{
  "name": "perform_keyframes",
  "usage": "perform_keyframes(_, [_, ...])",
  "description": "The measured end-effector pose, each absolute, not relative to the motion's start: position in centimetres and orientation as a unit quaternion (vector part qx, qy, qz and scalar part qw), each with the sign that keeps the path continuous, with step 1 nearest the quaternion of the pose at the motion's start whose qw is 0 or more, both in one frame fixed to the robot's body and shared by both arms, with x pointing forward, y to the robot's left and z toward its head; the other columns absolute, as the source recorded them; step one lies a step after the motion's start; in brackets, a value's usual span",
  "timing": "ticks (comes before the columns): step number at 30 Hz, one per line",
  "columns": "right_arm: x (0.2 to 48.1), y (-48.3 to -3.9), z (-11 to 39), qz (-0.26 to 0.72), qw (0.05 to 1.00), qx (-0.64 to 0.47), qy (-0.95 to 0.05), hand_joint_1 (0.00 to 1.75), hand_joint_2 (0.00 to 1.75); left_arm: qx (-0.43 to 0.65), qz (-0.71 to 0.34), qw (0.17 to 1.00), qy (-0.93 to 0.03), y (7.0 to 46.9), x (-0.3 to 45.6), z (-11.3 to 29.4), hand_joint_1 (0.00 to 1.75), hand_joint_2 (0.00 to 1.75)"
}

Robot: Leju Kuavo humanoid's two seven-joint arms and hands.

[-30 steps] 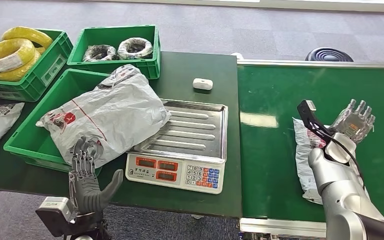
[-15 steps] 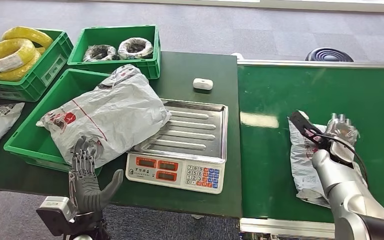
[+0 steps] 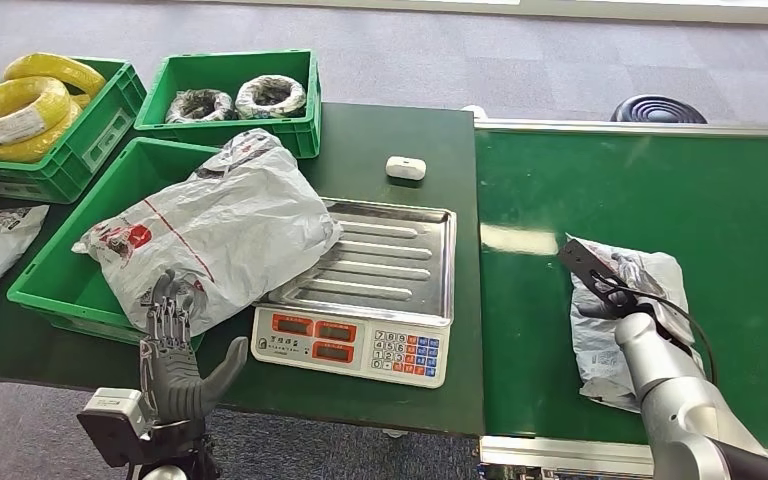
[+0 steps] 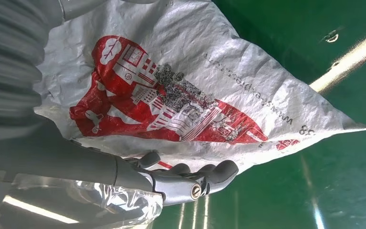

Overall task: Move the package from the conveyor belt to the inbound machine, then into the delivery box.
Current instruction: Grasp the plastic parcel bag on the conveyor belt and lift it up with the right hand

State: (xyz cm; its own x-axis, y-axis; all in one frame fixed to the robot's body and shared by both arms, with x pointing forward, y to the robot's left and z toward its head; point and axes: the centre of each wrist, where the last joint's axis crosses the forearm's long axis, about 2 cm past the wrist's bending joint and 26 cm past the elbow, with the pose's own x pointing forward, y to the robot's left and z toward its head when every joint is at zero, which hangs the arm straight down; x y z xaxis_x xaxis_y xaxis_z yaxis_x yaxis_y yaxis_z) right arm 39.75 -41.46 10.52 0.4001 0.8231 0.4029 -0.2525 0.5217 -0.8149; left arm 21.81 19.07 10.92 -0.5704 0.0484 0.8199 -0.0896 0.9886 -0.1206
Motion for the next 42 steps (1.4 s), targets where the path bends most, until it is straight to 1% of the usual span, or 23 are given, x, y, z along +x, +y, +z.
perform_keyframes(11, [39.8, -41.1, 10.5, 0.345, 0.767, -0.335, -0.425, 0.01, 1.75, 0.017, 0.074, 0.463, -0.883, 19.2, 21.8, 10.9, 0.0, 1.75])
perform_keyframes(12, [39.8, -41.1, 10.5, 0.344, 0.766, -0.335, -0.427, 0.28, 1.75, 0.019, 0.075, 0.463, -0.883, 19.2, 21.8, 10.9, 0.0, 1.75])
perform_keyframes(15, [39.9, -40.8, 10.5, 0.342, 0.767, -0.34, -0.424, 1.57, 1.75, 0.024, 0.077, 0.464, -0.882, 19.2, 21.8, 10.8, 0.0, 1.75])
perform_keyframes(16, [40.0, -40.7, 10.6, 0.341, 0.767, -0.346, -0.42, 1.74, 1.75, 0.026, 0.077, 0.465, -0.882, 19.3, 21.7, 10.8, 0.0, 1.75])
perform_keyframes(22, [40.7, -40.4, 11.5, 0.331, 0.763, -0.373, -0.41, 1.75, 1.75, 0.032, 0.085, 0.467, -0.88, 19.5, 21.6, 10.7, 0.0, 1.75])
perform_keyframes(32, [41.1, -40.3, 12.0, 0.329, 0.754, -0.386, -0.417, 1.75, 1.75, 0.038, 0.095, 0.453, -0.885, 20.1, 22.0, 11.5, 0.0, 1.75])
perform_keyframes(42, [41.3, -39.8, 12.4, 0.309, 0.728, -0.418, -0.446, 1.75, 1.75, 0.04, 0.102, 0.443, -0.89, 19.7, 22.0, 12.1, 0.0, 1.75])
